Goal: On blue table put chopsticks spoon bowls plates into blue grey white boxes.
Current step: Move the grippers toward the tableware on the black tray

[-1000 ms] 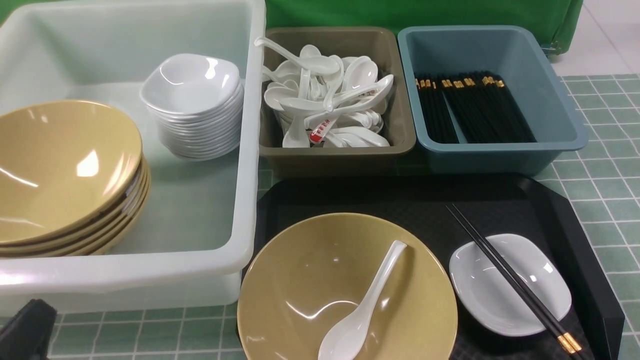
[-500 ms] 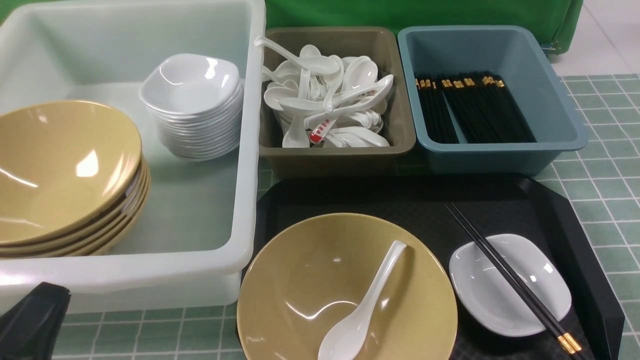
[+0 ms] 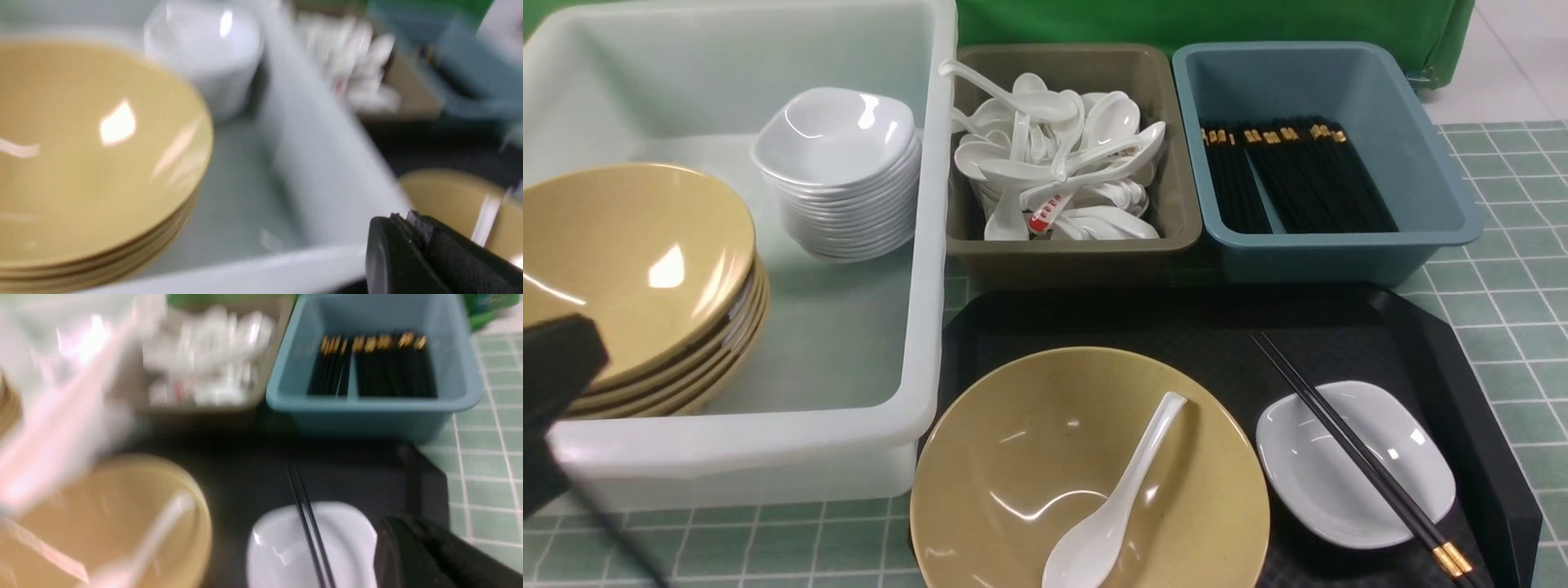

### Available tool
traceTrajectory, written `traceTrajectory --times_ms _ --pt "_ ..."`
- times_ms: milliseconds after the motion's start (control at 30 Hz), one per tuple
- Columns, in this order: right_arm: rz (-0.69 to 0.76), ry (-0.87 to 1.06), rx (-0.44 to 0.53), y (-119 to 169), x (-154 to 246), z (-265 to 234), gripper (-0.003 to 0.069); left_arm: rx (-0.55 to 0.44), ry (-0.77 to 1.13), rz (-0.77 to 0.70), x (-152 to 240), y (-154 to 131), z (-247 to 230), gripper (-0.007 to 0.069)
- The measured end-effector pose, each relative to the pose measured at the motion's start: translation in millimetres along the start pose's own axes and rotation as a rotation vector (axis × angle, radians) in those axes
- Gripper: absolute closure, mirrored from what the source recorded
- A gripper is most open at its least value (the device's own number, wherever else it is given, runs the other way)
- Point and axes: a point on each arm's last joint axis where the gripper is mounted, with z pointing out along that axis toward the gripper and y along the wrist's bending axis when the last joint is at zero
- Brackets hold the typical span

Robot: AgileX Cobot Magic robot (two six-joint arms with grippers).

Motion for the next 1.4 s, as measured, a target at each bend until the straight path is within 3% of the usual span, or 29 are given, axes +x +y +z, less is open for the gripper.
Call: traceTrajectory --times_ms 100,200,400,533,767,867,967,1000,1033,1100,1267,1400 --pt "-0.177 0.273 -0.038 0.3 -30.7 21.1 0.0622 0.008 0.169 0.063 -17.5 3.9 13.4 0.0631" --pt "-0.239 0.489 -0.086 -2.1 -42.1 47.4 0.0622 0.107 0.307 0.175 -34.6 -6.7 37.4 0.0631" --pt "-0.346 0.748 -0.147 5.8 -30.5 113.0 0.0621 0.322 0.450 0.433 -53.5 -63.4 85.3 0.0631" --pt "-0.387 0.780 -0.175 18.2 -20.2 149.6 0.0618 0.432 0.483 0.567 -59.6 -112.2 113.3 0.0631" --pt "-0.364 0.828 -0.155 17.2 -5.4 188.1 0.0556 0.501 0.511 0.637 -46.2 -149.7 141.0 0.0631" --pt "-0.359 0.863 -0.155 16.3 1.1 198.5 0.0468 0.513 0.541 0.651 -38.4 -157.1 149.9 0.0631" --pt "-0.342 0.877 -0.140 15.1 6.3 207.8 0.0331 0.514 0.564 0.656 -33.7 -159.8 156.7 0.0631" --pt "-0.344 0.877 -0.138 14.8 6.5 208.4 0.0321 0.514 0.567 0.656 -33.2 -159.9 157.6 0.0631" --pt "-0.339 0.865 -0.126 14.1 7.5 213.7 0.0249 0.512 0.574 0.657 -31.7 -160.4 160.9 0.0631" --pt "-0.333 0.850 -0.117 13.6 8.4 219.0 0.0184 0.511 0.580 0.660 -30.1 -160.7 163.6 0.0631" --pt "-0.333 0.876 -0.096 10.7 17.1 232.4 0.0158 0.511 0.585 0.664 -28.8 -161.1 166.4 0.0631" --pt "-0.331 0.953 -0.065 5.7 33.3 247.4 0.0242 0.512 0.578 0.666 -29.2 -161.3 166.7 0.0631"
